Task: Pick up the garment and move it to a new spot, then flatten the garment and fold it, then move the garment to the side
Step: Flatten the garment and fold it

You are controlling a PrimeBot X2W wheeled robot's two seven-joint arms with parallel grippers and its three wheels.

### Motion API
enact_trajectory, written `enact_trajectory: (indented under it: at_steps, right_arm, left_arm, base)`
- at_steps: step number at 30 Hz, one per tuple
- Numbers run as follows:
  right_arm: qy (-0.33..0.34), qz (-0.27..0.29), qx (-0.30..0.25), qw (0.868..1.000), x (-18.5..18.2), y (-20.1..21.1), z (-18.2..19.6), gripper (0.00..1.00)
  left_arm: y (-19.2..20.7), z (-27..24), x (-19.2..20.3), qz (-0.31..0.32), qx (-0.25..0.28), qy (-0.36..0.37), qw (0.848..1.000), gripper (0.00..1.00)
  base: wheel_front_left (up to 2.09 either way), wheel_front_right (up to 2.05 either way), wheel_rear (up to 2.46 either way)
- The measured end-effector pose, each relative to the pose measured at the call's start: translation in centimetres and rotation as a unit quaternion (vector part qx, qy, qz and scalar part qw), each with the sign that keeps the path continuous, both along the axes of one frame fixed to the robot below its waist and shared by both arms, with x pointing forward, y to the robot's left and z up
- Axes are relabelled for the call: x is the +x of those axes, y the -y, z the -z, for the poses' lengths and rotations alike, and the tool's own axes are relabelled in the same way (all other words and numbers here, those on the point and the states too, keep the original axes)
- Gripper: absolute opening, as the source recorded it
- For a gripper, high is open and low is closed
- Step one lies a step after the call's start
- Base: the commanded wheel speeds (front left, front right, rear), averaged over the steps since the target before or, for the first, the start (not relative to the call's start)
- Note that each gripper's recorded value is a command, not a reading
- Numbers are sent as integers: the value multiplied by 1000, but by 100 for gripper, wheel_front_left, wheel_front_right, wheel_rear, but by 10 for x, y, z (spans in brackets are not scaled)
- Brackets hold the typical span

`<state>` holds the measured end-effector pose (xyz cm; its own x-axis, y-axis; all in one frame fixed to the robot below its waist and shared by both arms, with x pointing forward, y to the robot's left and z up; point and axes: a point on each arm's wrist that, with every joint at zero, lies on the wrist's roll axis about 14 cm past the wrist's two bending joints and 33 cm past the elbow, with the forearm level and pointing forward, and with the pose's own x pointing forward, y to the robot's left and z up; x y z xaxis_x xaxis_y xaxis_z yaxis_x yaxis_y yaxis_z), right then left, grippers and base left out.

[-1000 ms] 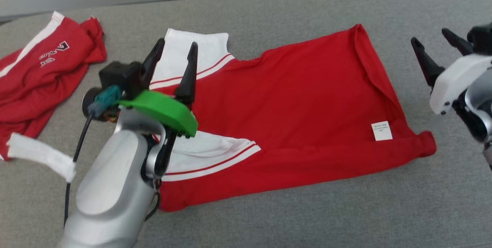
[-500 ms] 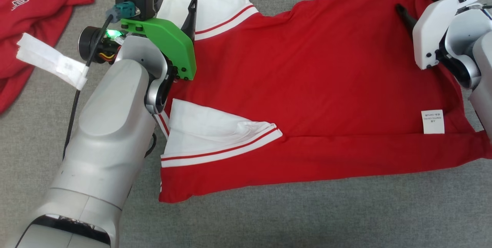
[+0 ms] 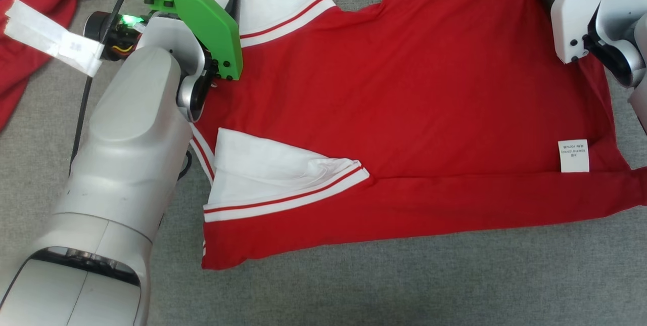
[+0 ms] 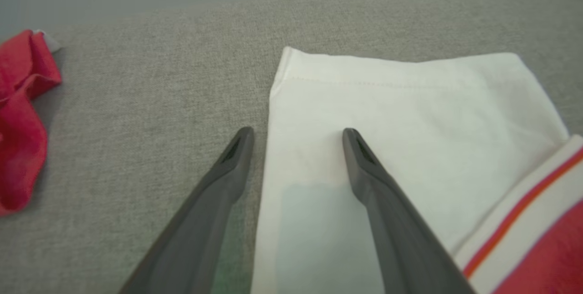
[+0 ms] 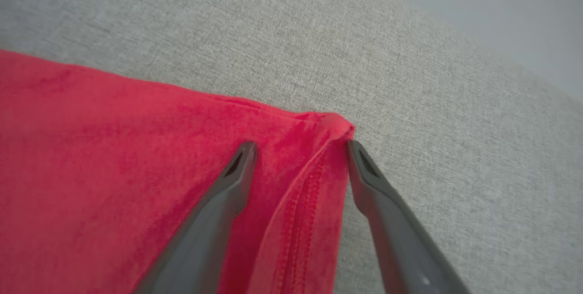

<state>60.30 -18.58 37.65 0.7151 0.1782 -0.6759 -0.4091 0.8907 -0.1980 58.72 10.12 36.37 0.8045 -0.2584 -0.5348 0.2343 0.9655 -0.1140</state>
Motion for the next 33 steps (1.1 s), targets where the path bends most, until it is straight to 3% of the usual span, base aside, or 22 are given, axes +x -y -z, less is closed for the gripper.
enact_trajectory:
  at_steps: [2, 3, 4, 5, 6, 8, 14, 22, 27, 33]
  right_arm:
    - [-5, -2, -4, 1000, 1, 0, 1, 100]
    - [-5, -2, -5, 1000, 1, -1, 1, 100]
    - [-7, -4, -6, 1000, 1, -1, 2, 100]
    - [-9, -6, -8, 1000, 2, -3, 3, 100]
    - [-11, -6, -7, 1000, 2, -3, 3, 49]
    - [-14, -10, -3, 1000, 2, -6, 4, 0]
    - [4, -25, 19, 999, 0, -11, -3, 0]
    - [66, -50, 47, 995, -4, -7, -26, 0]
    - [109, -70, 71, 989, -11, -11, -41, 0]
    - [157, -111, 88, 977, -18, -20, -56, 0]
  left_arm:
    - [0, 3, 1, 2, 0, -11, 1000, 100]
    - [1, 4, 2, 4, 0, -15, 1000, 57]
    - [2, 5, 2, 7, 0, -16, 1000, 24]
    - [5, 6, 2, 15, 0, -20, 1000, 0]
    - [7, 7, 2, 21, 0, -22, 1000, 0]
    - [11, 7, 2, 29, -7, -23, 999, 0]
    - [17, -6, 1, 37, -31, -3, 999, 0]
    - [36, -63, 6, 54, -82, 106, 989, 0]
    - [46, -90, -16, 70, -125, 148, 979, 0]
    - [31, -118, -63, 56, -160, 175, 970, 0]
  base:
    - [0, 0, 0]
    - [0, 0, 0]
    - [0, 0, 0]
    - [0, 0, 0]
    - [0, 0, 0]
    - [0, 0, 0]
    - [0, 0, 0]
    - [0, 0, 0]
    - [0, 0, 0]
    - [0, 0, 0]
